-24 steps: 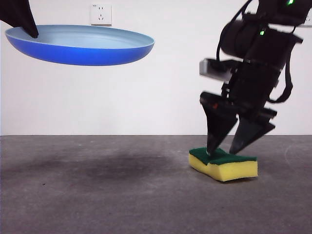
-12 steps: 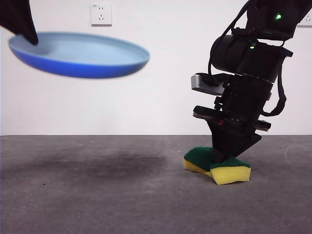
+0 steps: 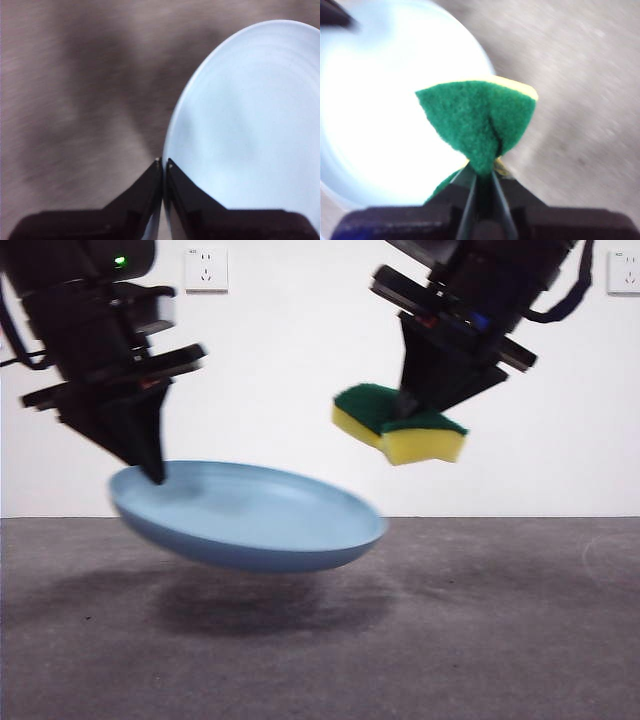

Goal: Pick up the plate,pick up the cloth,clean the plate with the cloth

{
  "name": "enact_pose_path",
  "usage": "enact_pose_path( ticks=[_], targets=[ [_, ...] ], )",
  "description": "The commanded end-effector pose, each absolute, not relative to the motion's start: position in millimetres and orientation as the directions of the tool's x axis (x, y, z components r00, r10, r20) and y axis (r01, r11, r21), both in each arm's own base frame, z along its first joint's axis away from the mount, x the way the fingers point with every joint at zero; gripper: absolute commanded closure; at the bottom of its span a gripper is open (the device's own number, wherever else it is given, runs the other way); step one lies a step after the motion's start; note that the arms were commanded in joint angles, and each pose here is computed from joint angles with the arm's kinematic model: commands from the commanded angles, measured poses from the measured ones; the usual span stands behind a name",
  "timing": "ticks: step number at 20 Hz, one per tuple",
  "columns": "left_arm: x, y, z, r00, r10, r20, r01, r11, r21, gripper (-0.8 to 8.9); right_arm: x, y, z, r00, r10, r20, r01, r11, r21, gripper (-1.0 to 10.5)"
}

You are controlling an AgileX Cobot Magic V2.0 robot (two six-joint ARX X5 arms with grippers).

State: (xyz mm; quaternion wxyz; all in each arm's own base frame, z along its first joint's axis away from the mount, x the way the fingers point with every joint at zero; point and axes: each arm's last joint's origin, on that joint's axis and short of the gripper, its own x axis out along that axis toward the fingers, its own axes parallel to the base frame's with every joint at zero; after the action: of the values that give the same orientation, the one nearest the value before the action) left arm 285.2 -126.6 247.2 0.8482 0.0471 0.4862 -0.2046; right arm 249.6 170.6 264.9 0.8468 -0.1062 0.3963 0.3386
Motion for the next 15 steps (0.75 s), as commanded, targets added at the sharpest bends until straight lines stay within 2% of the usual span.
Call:
enact_pose_path(
  ticks=[1, 5, 7, 10, 12, 13, 15],
  targets=[
    [279.7, -145.3, 251.2, 0.432, -0.397, -0.810, 0.441, 0.876, -0.195, 8.22, 248.5, 183.3, 258.8, 0.442, 0.508, -0.739, -0.668, 0.737, 0.107, 9.6],
    [271.1, -167.6, 254.0, 0.419, -0.466, -0.779, 0.500, 0.835, -0.230, 8.22, 242.1, 209.2, 248.2, 0.405, 0.544, -0.735, -0.713, 0.691, 0.119, 9.6],
    [270.9, -172.2, 255.8, 0.434, -0.483, -0.761, 0.498, 0.832, -0.244, 8.22, 236.5, 220.4, 240.6, 0.369, 0.547, -0.752, -0.732, 0.670, 0.128, 9.6],
    [272.8, -173.5, 257.7, 0.452, -0.496, -0.741, 0.486, 0.834, -0.261, 8.22, 221.7, 229.6, 230.8, 0.288, 0.507, -0.812, -0.759, 0.638, 0.129, 9.6],
    [273.7, -171.2, 257.3, 0.453, -0.490, -0.745, 0.479, 0.838, -0.261, 8.22, 213.2, 225.8, 225.4, 0.255, 0.418, -0.872, -0.754, 0.650, 0.091, 9.6],
    [273.9, -169.2, 257.2, 0.450, -0.485, -0.750, 0.473, 0.842, -0.261, 8.22, 211.0, 220.8, 223.1, 0.270, 0.336, -0.902, -0.741, 0.671, 0.027, 9.6],
    [271.8, -167.8, 255.3, 0.427, -0.474, -0.770, 0.470, 0.844, -0.259, 8.22, 214.0, 206.1, 222.7, 0.392, 0.110, -0.913, -0.656, 0.729, -0.193, 9.6]
  ],
)
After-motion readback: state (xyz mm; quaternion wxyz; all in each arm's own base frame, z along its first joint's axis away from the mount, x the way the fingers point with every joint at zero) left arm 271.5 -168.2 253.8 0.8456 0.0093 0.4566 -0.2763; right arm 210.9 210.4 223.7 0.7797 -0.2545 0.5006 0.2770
